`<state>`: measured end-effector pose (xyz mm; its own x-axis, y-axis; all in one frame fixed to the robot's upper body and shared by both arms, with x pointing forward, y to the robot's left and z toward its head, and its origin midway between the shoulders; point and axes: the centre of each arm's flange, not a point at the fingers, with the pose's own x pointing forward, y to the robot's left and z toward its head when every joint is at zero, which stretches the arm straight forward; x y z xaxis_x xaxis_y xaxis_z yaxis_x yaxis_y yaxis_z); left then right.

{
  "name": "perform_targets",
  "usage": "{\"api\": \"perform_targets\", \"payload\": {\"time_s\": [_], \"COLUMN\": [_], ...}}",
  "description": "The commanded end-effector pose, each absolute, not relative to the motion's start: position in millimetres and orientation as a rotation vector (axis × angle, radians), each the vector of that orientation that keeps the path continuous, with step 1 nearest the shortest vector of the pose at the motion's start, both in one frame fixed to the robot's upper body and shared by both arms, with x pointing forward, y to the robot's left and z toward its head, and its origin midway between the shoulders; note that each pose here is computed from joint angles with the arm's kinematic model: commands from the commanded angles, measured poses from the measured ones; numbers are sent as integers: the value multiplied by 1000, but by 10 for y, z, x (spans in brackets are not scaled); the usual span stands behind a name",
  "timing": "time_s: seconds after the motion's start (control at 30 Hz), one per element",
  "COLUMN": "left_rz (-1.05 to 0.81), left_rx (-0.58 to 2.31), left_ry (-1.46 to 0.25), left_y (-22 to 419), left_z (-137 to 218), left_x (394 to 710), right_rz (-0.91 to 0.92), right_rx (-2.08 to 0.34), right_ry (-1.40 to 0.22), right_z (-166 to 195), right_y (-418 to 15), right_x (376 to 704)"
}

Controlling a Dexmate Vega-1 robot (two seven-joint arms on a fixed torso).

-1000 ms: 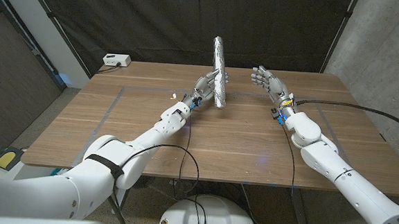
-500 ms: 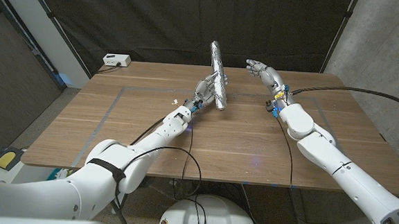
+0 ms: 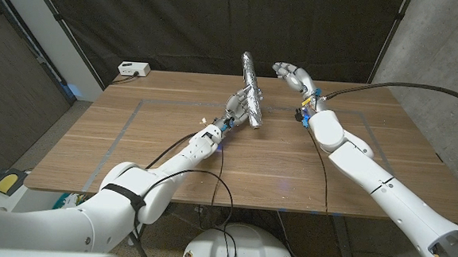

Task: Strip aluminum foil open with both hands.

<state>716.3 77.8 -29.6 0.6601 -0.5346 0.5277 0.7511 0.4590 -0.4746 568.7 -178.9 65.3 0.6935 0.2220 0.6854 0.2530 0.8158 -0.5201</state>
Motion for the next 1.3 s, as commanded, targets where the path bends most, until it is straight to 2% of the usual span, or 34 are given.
{"api": "perform_targets", "payload": {"time_s": [0.03, 0.9, 1.3], "left_rz": [-843, -886, -894], "left_rx": [-771, -828, -819], "left_ry": [-309, -317, -339], "left_y": [674, 547, 586], "left_z": [-339, -405, -427], "left_x": [7161, 7121, 7092], "right_rz": [-188, -364, -436], "right_rx": [-779, -1032, -1151], "right_ry": [-713, -683, -666], "right_z": [772, 882, 798], "right_y": [-1518, -890, -651], "right_x": [5598, 5520, 5626]}}
